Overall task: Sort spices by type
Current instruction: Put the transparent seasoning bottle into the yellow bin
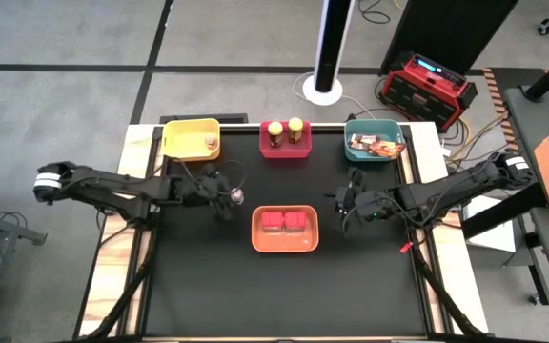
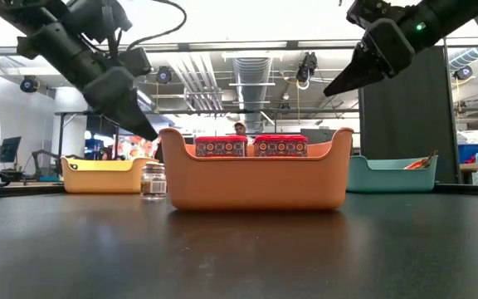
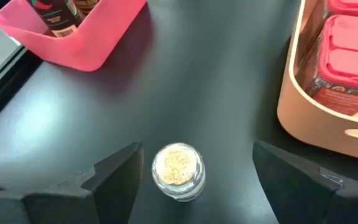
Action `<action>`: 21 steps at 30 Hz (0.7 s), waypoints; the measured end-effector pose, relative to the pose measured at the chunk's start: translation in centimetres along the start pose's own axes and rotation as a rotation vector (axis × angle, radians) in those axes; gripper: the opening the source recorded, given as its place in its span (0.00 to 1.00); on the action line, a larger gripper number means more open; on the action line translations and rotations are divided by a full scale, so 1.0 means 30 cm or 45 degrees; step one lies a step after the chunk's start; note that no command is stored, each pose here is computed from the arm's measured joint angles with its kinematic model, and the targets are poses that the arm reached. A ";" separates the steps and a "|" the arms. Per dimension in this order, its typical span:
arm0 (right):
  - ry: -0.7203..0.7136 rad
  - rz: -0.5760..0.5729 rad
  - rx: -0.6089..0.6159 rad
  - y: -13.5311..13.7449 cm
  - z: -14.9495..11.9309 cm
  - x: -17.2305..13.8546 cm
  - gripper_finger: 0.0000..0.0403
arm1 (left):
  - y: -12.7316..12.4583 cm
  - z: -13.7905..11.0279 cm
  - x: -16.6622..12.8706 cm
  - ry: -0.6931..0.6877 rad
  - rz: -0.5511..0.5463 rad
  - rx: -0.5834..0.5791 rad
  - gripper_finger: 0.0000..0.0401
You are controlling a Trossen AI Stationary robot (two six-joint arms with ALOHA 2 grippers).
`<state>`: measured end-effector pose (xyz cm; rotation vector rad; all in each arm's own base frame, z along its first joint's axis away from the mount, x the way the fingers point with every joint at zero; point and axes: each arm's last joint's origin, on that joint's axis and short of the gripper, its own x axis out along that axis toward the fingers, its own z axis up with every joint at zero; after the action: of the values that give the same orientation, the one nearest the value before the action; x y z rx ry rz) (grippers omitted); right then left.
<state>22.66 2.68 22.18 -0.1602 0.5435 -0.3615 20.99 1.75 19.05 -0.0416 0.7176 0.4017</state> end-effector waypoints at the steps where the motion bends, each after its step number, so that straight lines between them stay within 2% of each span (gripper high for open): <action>1: 0.000 0.000 0.000 0.000 0.000 0.000 0.03 | -0.001 0.000 0.004 -0.002 0.000 0.001 0.71; 21: 0.010 0.001 -0.006 0.001 -0.007 0.002 0.03 | -0.011 -0.029 0.096 0.091 0.041 0.054 0.71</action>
<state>22.60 2.67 21.98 -0.1631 0.5523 -0.3606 22.53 2.29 16.50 -0.0043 0.7980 0.4173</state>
